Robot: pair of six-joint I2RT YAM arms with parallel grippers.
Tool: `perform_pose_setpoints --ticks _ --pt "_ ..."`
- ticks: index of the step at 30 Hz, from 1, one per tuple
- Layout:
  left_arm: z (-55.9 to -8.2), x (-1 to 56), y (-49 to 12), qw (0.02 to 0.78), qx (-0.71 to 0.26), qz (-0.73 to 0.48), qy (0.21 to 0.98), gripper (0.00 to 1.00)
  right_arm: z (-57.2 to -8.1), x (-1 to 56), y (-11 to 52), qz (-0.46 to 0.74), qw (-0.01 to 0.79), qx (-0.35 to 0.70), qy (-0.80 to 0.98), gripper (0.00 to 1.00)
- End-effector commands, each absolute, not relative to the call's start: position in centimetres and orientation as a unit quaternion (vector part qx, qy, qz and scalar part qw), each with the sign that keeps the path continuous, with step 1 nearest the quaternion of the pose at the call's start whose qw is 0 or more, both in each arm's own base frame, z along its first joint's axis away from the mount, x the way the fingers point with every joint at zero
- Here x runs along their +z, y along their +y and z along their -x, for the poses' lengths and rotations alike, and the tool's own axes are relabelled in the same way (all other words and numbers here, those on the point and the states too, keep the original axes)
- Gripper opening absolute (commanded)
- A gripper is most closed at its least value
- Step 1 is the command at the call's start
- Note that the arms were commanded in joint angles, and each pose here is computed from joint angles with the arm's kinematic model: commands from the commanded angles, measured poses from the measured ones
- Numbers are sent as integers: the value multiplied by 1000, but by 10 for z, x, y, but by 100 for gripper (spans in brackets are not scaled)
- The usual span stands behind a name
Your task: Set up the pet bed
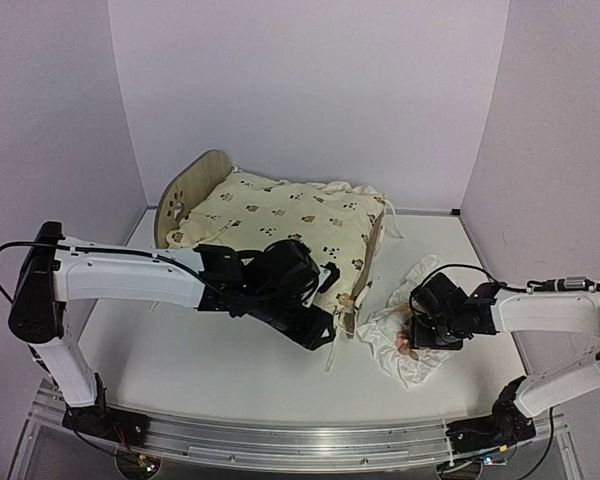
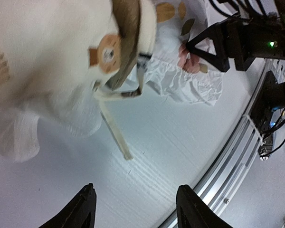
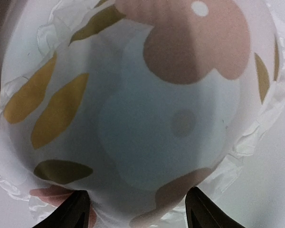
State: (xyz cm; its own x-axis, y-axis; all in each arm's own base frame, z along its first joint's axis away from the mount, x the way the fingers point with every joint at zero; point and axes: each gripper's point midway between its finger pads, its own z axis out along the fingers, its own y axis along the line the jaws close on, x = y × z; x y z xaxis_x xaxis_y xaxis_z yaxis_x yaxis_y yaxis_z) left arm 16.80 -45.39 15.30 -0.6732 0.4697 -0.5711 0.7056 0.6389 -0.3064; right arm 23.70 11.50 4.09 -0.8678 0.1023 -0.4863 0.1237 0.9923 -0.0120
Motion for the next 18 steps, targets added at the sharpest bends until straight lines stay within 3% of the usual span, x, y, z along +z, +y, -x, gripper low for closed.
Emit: perform_pose_setpoints --ticks 1,8,13,18 --pt "-198 181 -484 292 -224 -353 860 59 -247 80 75 -96 320 -87 938 70" --pt "-225 186 -515 319 -174 -368 856 53 -254 124 107 -50 343 8 938 69" --pt "-229 176 -507 321 -151 -363 862 51 -259 145 173 -4 332 172 927 70" --pt "-224 193 -485 334 -159 -351 860 52 -275 161 214 23 312 243 918 76"
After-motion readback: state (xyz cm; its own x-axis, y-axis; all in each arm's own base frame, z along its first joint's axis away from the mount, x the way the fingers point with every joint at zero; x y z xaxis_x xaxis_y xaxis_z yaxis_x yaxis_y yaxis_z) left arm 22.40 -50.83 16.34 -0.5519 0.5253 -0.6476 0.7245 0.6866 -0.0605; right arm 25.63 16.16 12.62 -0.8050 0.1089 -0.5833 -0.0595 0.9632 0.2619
